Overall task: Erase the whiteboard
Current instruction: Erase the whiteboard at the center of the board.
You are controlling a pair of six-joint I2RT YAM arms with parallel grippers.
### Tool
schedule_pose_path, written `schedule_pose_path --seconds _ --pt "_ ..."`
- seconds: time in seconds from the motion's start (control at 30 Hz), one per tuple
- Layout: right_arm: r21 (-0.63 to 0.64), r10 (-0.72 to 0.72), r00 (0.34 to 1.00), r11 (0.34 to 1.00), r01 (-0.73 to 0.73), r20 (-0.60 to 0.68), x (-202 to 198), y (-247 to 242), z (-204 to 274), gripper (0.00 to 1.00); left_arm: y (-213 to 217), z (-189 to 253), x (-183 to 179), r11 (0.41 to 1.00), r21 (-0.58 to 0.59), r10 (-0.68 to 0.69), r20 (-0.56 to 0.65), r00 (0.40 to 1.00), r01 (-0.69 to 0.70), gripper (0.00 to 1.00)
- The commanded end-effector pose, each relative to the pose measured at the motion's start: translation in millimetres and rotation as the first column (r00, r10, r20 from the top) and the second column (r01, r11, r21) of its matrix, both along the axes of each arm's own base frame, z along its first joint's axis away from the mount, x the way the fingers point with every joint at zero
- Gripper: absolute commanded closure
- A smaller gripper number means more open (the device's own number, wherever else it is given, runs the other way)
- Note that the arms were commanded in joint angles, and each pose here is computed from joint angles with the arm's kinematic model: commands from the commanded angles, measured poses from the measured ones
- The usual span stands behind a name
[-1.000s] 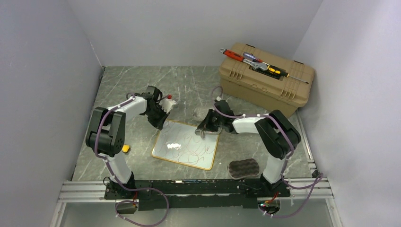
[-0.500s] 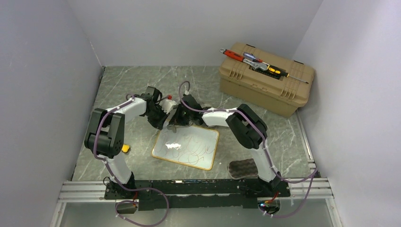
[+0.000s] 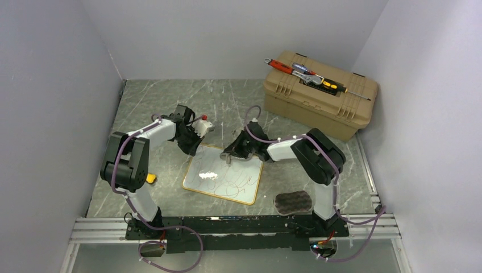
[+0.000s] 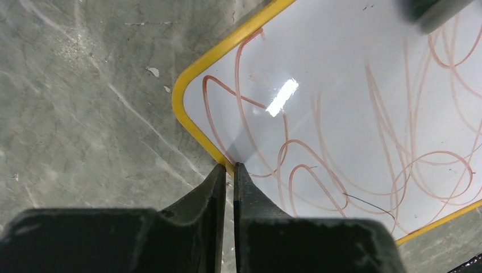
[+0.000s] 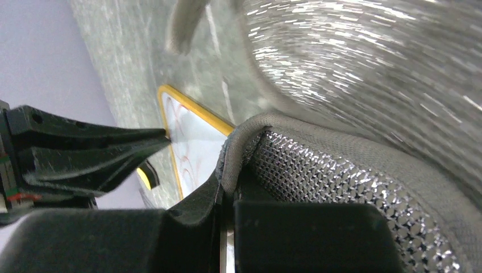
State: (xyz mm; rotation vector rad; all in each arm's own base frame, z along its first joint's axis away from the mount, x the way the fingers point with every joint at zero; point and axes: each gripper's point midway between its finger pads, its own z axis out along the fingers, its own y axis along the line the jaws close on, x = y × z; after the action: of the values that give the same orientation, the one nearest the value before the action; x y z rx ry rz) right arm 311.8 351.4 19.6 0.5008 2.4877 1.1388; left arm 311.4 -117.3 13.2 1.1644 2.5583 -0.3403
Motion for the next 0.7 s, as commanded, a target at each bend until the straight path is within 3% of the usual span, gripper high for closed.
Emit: schedule_pose_path --seconds 0.0,0.17,0.27,0.53,0.67 --pt "-0.188 0.006 0.988 0.981 -0.036 -0.154 -23 11 -71 1.0 7 -48 -32 0.996 0.058 -0.058 -0.117 0.991 0.065 0.98" --pt "-0.148 0.008 0.984 0.988 -0.035 -0.178 -2 62 -73 1.0 6 -49 -32 0.996 0.056 -0.06 -0.119 0.991 0.067 0.98" --pt "-0.147 -0.036 0.981 0.989 0.008 -0.191 2 64 -73 1.0 7 -49 -32 0.996 0.059 -0.06 -0.121 0.991 0.067 0.97" --pt "-0.229 -0.253 0.949 0.951 0.208 -0.189 -40 -51 -76 1.0 7 -48 -36 0.996 0.051 -0.063 -0.122 0.991 0.07 0.98" --pt "-0.257 -0.275 0.944 0.94 0.224 -0.181 -50 -60 -79 1.0 6 -47 -35 0.996 0.043 -0.067 -0.113 0.991 0.072 0.98"
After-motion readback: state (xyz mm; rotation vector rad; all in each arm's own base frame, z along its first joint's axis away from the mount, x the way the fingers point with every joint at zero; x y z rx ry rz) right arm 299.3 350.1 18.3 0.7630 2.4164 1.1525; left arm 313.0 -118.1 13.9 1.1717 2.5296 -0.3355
